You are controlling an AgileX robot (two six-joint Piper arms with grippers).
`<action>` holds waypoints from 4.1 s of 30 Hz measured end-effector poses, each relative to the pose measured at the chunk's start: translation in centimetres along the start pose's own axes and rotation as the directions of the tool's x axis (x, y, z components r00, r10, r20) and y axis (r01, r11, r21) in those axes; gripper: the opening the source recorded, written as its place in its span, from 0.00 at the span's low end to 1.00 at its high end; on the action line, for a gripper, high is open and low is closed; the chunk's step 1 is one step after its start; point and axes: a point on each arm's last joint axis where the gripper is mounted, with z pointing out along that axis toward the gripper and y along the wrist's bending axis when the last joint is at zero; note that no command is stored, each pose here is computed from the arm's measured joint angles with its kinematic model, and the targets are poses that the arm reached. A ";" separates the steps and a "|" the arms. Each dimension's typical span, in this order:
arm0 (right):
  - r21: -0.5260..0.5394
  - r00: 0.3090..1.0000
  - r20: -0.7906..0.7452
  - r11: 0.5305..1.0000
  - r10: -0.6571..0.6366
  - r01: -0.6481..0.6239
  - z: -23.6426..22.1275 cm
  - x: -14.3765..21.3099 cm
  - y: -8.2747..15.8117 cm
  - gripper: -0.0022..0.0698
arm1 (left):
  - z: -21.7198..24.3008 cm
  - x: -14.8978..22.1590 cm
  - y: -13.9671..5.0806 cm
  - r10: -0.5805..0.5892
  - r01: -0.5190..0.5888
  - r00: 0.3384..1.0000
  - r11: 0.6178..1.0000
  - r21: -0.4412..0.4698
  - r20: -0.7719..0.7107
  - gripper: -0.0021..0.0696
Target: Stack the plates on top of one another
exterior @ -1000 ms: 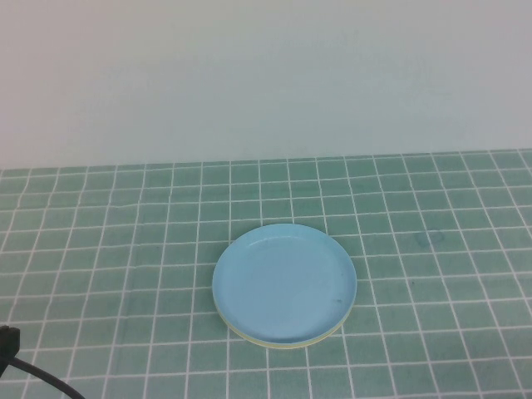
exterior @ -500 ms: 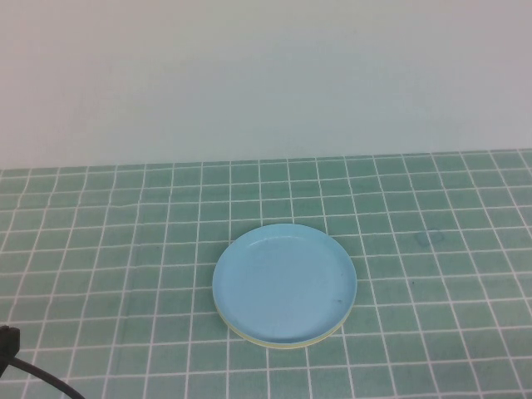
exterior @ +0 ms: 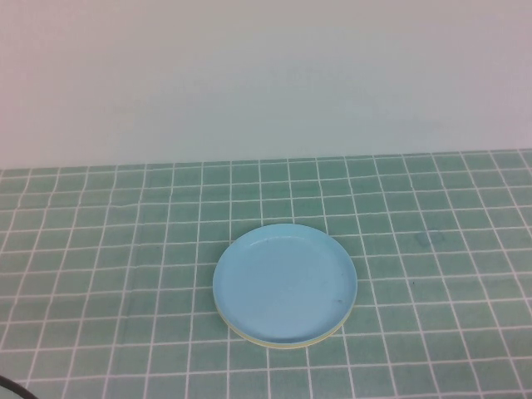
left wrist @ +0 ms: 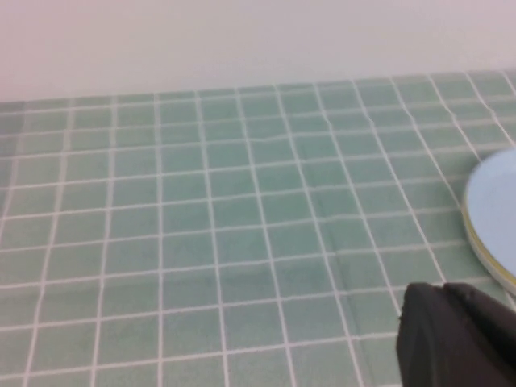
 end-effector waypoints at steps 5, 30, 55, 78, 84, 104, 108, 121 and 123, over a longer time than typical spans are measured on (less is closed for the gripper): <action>0.000 1.000 0.000 1.000 0.000 0.000 0.0 0.0 0.0 0.03 | -0.5 0.7 0.0 -0.070 0.070 0.992 0.998 0.011 0.100 0.03; 0.000 1.000 0.000 1.000 -0.002 0.002 0.0 0.0 0.0 0.03 | 2.2 10.3 -1.1 -0.339 0.336 0.913 0.940 0.053 0.228 0.03; 0.000 1.000 0.000 1.000 -0.002 0.002 0.0 0.0 0.0 0.03 | 2.4 11.7 -1.4 -0.184 0.184 0.980 0.983 0.011 0.079 0.03; 0.000 1.000 0.000 1.000 -0.004 0.004 0.0 0.0 0.0 0.03 | 2.4 11.6 -1.6 -0.105 0.103 0.991 0.994 0.030 0.085 0.03; 0.000 1.000 0.000 1.000 -0.004 0.004 0.0 0.0 0.0 0.03 | 2.4 11.6 -1.5 -0.112 0.111 0.990 0.994 0.007 0.086 0.03; 0.000 1.000 0.000 1.000 -0.004 0.004 0.0 0.0 0.0 0.03 | 2.4 11.7 -1.0 -0.140 0.147 0.986 0.986 -0.076 0.087 0.03; 0.000 1.000 0.000 1.000 -0.004 0.004 0.0 0.0 0.0 0.03 | 2.4 11.7 -1.0 -0.130 0.137 0.988 0.988 -0.077 0.086 0.03; 0.000 1.000 0.000 1.000 -0.004 0.004 0.0 0.0 0.0 0.03 | 2.4 11.7 -1.0 -0.129 0.135 0.988 0.988 -0.077 0.084 0.03; 0.000 1.000 0.000 1.000 -0.004 0.004 0.0 0.0 0.0 0.03 | 2.4 11.7 -1.0 -0.129 0.135 0.988 0.988 -0.077 0.084 0.03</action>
